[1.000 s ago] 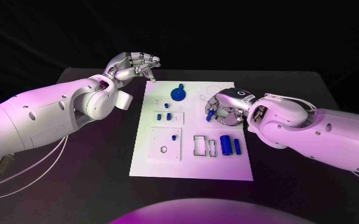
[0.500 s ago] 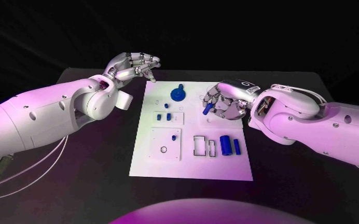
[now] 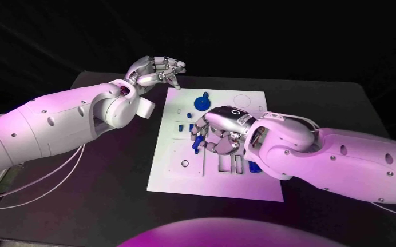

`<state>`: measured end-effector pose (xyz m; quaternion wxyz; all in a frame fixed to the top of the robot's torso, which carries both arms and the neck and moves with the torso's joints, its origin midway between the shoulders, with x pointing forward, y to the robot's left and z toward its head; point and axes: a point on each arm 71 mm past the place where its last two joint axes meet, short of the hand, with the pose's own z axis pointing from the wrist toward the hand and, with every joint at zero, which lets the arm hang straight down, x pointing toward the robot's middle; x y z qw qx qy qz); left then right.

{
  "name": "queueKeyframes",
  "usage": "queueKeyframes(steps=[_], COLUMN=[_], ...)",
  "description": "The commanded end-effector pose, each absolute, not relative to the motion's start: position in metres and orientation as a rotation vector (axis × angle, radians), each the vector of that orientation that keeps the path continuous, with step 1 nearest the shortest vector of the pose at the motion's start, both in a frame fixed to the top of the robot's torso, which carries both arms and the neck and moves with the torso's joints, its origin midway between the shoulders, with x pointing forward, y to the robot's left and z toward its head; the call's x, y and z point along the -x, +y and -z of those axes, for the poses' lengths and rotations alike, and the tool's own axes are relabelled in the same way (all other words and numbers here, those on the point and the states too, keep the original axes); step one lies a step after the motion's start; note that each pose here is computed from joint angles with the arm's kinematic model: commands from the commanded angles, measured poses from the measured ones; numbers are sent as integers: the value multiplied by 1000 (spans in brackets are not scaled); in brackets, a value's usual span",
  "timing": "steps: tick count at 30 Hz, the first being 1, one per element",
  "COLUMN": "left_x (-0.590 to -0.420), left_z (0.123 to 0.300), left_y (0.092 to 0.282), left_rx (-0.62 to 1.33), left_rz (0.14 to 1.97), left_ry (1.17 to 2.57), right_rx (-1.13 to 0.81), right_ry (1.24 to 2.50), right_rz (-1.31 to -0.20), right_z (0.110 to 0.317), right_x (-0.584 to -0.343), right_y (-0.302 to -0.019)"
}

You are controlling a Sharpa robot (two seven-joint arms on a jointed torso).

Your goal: Assemble the parts on the task board

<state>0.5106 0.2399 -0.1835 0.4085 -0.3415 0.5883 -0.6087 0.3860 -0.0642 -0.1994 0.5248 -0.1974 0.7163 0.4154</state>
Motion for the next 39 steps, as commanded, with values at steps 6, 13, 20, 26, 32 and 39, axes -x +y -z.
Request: queueKeyframes(steps=[6,13,20,26,32,39], left_x=[-511,-511,-510,-510,-510,-510], left_z=[184,184,184,184,184,184], left_y=[235,233,232,231,231,232], left_rx=[849,847,848,848,849,849], left_rz=[1559,1565,1571,1573,1572,1572], left_ry=[1493,1501,1509,1512,1512,1512], right_rx=[555,573,570,566,568,564], right_ry=[1708,1740,1743,1735,1740,1736], right_rz=[-1020,-978,-956,-947,-939,-947], right_z=[226,241,246,247,248,249], right_x=[-370,-372,-373,-373,-373,-371], right_y=[-40,-37,-36,-35,-35,-32])
